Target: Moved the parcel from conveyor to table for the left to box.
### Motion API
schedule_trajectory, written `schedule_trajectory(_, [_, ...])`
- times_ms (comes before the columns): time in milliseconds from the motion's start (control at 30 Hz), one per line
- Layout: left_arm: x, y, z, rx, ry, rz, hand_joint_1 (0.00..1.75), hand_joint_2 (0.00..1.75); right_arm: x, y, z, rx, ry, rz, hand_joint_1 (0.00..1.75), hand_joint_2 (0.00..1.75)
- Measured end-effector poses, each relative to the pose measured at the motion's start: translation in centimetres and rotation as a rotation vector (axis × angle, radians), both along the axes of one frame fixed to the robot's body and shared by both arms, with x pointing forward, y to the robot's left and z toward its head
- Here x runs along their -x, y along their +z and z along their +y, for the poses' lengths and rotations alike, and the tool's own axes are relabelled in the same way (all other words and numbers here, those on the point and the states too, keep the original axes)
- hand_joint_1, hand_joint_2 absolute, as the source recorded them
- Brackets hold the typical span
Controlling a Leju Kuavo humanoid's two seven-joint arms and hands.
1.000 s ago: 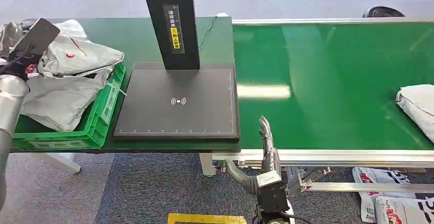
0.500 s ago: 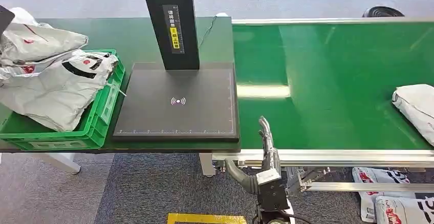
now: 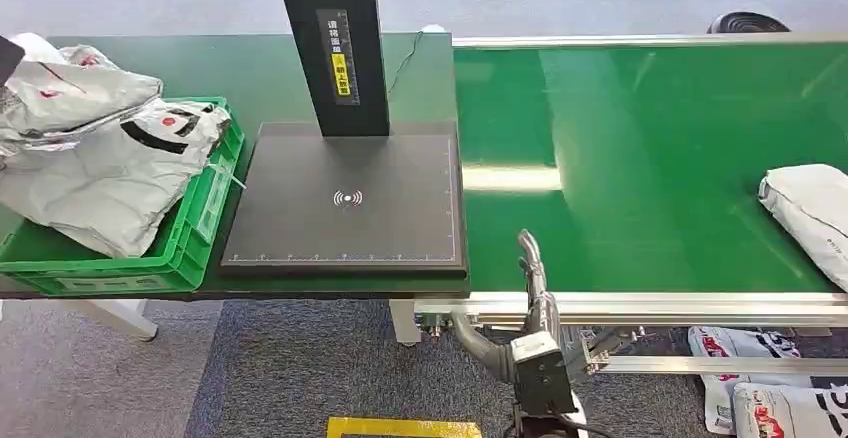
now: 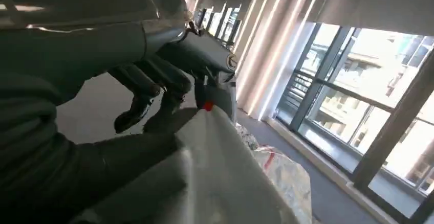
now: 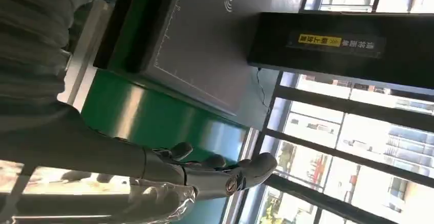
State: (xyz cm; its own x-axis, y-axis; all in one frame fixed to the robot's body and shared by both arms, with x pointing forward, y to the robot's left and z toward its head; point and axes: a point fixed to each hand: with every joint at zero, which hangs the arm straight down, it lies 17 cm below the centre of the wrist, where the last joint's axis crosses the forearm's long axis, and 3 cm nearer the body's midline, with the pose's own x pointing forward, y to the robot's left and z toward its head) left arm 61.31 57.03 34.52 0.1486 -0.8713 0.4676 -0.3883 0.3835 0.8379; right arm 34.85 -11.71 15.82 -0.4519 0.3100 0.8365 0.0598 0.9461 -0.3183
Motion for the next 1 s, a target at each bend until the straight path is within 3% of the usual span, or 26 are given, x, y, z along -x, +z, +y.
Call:
schedule_trajectory(700, [-1.0, -2.3, -2.9, 0.014, -0.049, 0.037, 0.00, 1.75, 0.0, 0.0, -0.2, -0.001, -0.005, 0.006, 0.00, 1.75])
schedule_trajectory(867, [-1.8, -2.2, -5.3, 0.060, -0.116, 0.031, 0.00, 1.75, -0.1, 0.1, 0.0, -0.006, 0.000, 0.005, 0.00, 1.75])
schedule_trajectory(1000, [-2.9, 0.3, -8.2, 0.150, -0.185, -0.025, 0.00, 1.75, -0.2, 0.4, 0.1, -0.015, 0.002, 0.000, 0.00, 1.75])
